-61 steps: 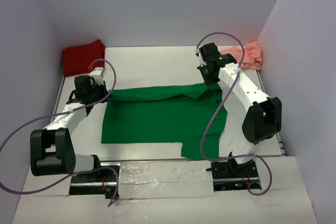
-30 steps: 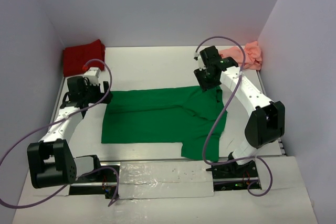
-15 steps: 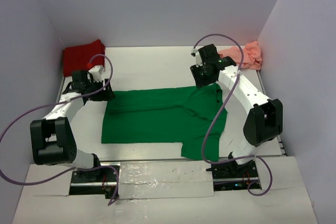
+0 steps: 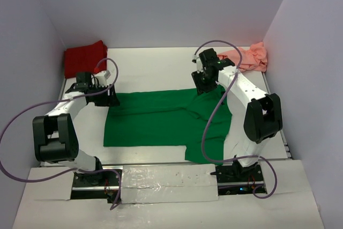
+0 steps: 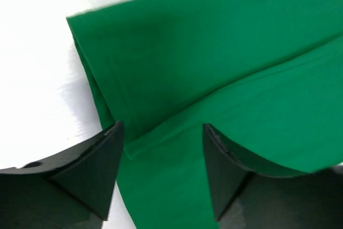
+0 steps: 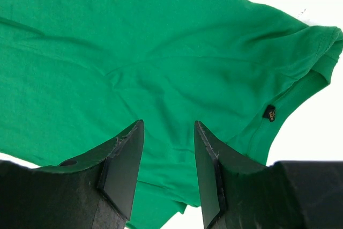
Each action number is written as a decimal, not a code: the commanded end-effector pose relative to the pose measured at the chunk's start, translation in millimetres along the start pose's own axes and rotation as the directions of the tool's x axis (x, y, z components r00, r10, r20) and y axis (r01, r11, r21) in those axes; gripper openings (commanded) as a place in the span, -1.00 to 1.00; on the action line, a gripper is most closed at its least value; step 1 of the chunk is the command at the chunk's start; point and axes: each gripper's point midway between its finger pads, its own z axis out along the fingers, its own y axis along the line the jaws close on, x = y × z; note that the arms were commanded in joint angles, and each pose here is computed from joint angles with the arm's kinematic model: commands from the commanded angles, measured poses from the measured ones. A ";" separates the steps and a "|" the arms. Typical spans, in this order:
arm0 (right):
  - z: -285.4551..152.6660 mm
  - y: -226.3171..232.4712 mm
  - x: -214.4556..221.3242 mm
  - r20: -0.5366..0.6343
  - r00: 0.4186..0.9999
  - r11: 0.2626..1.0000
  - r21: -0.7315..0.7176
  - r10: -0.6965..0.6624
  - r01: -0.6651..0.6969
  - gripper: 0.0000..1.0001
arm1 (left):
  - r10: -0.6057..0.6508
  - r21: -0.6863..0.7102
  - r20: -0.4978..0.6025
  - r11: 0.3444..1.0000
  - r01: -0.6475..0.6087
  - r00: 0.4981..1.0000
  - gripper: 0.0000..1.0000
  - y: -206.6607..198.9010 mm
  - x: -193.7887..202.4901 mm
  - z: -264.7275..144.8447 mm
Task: Fold and stack the t-shirts
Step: Fold the flattened tshirt in 1/3 of the way
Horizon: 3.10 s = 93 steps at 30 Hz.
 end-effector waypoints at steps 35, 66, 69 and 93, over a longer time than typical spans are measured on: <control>-80.0 -7.6 76.3 0.003 0.946 0.946 0.005 -0.324 0.324 0.07 | 0.391 0.261 -0.172 0.903 -0.341 0.904 -0.09 -46.5 85.8 -83.5; -21.3 8.0 88.6 -0.071 0.973 0.973 -0.093 -0.219 0.212 0.07 | 0.298 -0.245 0.299 0.942 -0.229 0.907 0.08 45.8 -43.4 -66.1; -10.1 12.6 92.9 -0.116 0.973 0.975 -0.125 -0.197 0.183 0.06 | 0.258 -0.211 0.319 0.957 -0.197 0.912 0.08 41.5 -49.3 -63.3; 32.9 35.6 87.1 -0.185 0.841 0.792 0.283 -0.509 0.542 -0.21 | 0.207 -0.170 0.392 0.974 -0.150 0.897 0.14 26.9 -46.2 -67.7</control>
